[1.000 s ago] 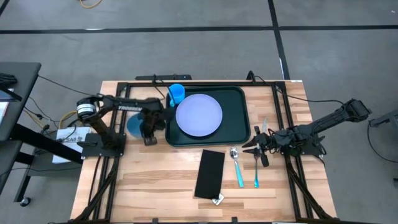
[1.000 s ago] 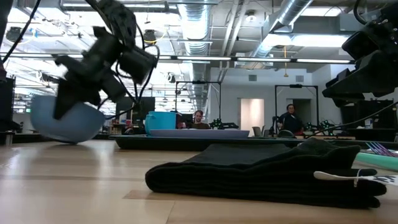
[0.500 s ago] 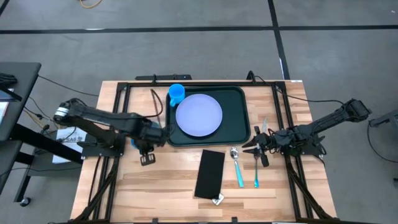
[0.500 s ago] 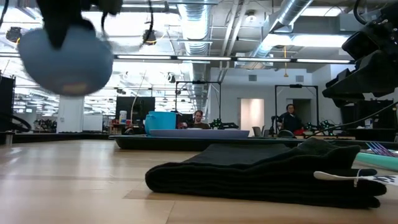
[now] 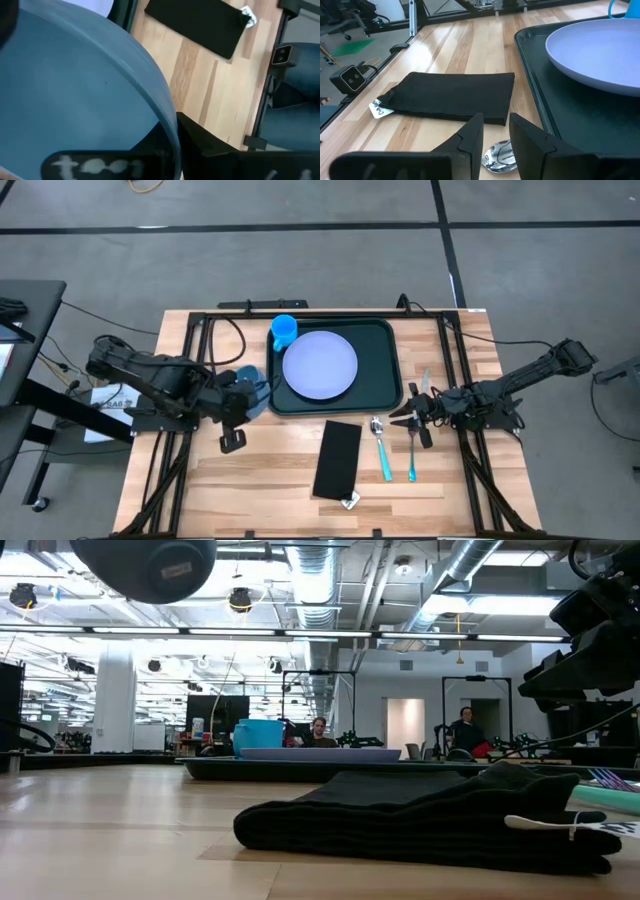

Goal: Set up tray
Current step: Put the blue bowl on the purple plate on the black serving tray

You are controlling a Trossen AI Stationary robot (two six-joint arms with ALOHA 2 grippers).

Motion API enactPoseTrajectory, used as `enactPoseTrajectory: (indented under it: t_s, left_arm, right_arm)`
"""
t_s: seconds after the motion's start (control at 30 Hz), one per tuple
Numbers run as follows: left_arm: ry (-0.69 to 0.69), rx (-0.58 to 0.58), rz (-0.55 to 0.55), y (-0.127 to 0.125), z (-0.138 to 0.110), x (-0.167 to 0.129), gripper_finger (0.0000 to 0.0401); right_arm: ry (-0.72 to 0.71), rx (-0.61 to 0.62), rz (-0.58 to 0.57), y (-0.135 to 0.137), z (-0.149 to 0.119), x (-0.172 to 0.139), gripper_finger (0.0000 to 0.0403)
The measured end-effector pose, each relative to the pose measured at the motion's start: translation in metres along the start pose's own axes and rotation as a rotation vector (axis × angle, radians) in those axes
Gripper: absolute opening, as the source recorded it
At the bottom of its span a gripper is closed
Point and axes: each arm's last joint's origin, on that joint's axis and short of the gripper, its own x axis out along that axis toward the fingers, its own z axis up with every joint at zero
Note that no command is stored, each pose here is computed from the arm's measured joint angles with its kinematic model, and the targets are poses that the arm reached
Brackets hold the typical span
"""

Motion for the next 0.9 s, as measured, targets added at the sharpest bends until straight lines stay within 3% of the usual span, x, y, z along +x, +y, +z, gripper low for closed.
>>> enactPoseTrajectory:
  t_s: [0.3, 0.57, 0.7, 0.9]
  left_arm:
    - [-0.015, -0.072, 0.032, 0.017, 0.013, 0.002, 0.0]
    - [0.028, -0.078, 0.057, 0.046, 0.041, 0.018, 0.0]
    - [0.079, 0.0, 0.079, 0.056, 0.067, 0.04, 0.0]
    - [0.121, 0.217, 0.115, 0.062, 0.121, 0.081, 0.0]
  right_arm:
    - [0.0, 0.0, 0.0, 0.0, 0.0, 0.0, 0.0087]
    - [0.001, 0.0, 0.0, 0.0, 0.0, 0.0, 0.0087]
    - [0.002, 0.0, 0.0, 0.0, 0.0, 0.0, 0.0087]
    - [0.003, -0.001, -0.001, 0.0, 0.0, 0.0, 0.0087]
